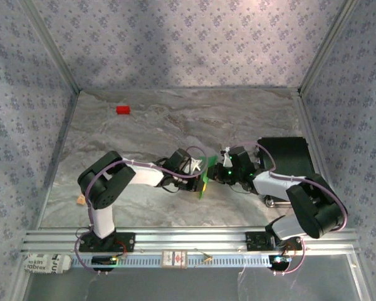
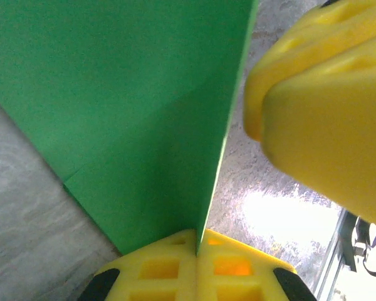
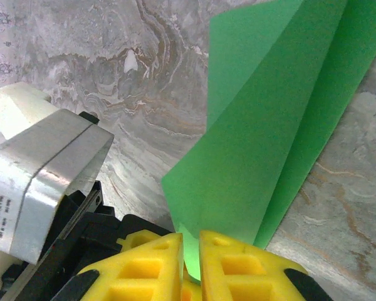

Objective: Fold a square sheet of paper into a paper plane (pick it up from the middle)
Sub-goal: Fold the wing for the fifth time at the center of the table.

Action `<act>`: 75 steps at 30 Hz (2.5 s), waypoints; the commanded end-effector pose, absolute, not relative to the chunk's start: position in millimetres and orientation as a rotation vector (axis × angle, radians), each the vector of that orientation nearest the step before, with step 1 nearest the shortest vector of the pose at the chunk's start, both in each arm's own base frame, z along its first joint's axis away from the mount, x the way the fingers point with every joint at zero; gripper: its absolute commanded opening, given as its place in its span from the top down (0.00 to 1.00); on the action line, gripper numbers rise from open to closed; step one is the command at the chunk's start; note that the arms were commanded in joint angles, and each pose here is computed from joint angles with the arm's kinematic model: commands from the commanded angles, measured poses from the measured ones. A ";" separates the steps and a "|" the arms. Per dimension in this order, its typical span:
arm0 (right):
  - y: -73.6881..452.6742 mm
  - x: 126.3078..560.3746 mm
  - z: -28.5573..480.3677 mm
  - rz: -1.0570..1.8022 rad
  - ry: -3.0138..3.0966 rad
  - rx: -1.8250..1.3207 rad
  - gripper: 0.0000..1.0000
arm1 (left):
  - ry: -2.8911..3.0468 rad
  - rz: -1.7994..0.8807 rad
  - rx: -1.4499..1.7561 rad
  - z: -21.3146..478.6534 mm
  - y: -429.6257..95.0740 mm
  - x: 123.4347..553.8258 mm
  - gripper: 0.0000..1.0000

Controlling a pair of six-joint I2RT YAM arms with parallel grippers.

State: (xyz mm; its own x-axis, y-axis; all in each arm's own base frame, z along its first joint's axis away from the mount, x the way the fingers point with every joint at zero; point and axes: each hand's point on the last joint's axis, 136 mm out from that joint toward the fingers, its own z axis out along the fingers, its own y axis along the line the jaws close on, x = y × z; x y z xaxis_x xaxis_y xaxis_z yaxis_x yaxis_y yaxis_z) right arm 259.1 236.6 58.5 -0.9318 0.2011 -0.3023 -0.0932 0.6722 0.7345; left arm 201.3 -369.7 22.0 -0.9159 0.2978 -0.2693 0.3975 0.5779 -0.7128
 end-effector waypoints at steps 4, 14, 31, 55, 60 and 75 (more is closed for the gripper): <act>245.3 264.7 63.6 1.192 2.508 0.052 0.85 | 2.852 -1.239 0.522 -11.9 -348.5 180.7 1.00; 257.2 268.3 62.3 1.269 2.502 0.024 0.87 | 2.865 -1.311 0.483 -16.3 -347.8 178.4 1.00; 249.2 284.9 43.6 1.231 2.531 0.095 0.87 | 2.886 -1.361 0.462 -20.3 -345.2 172.9 1.00; 246.1 289.5 30.8 1.227 2.561 0.137 0.88 | 2.879 -1.360 0.415 -16.7 -341.7 176.9 1.00; 243.2 291.7 40.3 1.219 2.538 0.138 0.87 | 2.893 -1.351 0.324 -22.2 -333.7 179.0 1.00; 242.7 289.6 50.3 1.276 2.519 0.083 0.86 | 2.872 -1.407 0.248 -22.8 -329.4 180.5 1.00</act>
